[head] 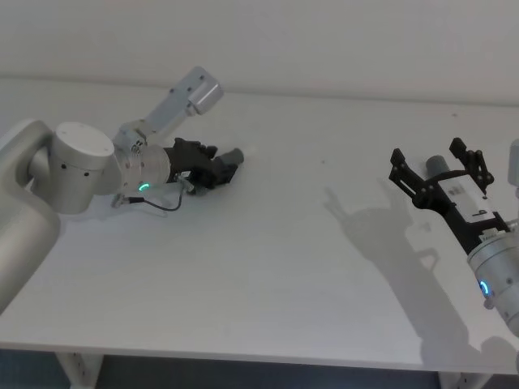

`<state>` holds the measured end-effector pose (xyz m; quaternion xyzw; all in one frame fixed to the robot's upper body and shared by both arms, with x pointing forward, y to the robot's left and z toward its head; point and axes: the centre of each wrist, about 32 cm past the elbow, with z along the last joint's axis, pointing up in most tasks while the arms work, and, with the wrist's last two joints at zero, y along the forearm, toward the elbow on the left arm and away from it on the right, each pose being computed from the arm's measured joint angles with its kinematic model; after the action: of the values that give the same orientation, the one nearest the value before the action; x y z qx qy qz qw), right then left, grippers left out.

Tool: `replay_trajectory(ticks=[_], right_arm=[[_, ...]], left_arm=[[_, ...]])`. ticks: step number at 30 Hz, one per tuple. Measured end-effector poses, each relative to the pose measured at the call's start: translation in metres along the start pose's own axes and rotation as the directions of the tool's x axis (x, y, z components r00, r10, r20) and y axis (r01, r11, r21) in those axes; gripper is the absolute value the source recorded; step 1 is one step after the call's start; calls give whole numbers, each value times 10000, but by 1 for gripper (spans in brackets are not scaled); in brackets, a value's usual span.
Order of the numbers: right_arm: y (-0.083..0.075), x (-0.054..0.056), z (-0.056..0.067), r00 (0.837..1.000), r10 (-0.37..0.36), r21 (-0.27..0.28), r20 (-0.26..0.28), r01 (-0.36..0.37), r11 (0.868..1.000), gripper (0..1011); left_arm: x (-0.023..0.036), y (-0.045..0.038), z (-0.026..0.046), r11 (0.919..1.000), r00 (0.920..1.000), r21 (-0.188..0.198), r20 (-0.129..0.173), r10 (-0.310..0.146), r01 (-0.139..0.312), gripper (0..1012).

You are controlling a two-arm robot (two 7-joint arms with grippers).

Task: Use both hands to pick up one end of the pipe from the table, align the ends, and insert them.

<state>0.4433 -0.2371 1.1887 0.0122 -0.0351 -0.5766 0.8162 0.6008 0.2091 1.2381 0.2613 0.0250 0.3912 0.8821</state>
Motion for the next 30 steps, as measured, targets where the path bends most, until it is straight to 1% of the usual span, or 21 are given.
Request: replay_trajectory(ticks=[1,3,7,8,30], right_arm=[[0,0,0,10000,0,0,0,0,10000,1002],[0,0,0,10000,0,0,1,0,10000,1001],[0,0,0,10000,0,0,0,0,10000,1001],[0,0,0,10000,0,0,1,0,10000,1001],[4,5,10,10000,29,-1,11,-29,10000,1001]], left_arm=[[0,-2,0,10000,10000,3,0,-2,2,586],[-1,-3,0,10000,10000,6,-1,-4,4,465],[-1,-6,0,10000,10000,11,-3,-8,8,391],[-1,-7,0,10000,10000,12,-3,-10,10,354],[-1,-12,1,10000,10000,22,-8,-11,11,354]])
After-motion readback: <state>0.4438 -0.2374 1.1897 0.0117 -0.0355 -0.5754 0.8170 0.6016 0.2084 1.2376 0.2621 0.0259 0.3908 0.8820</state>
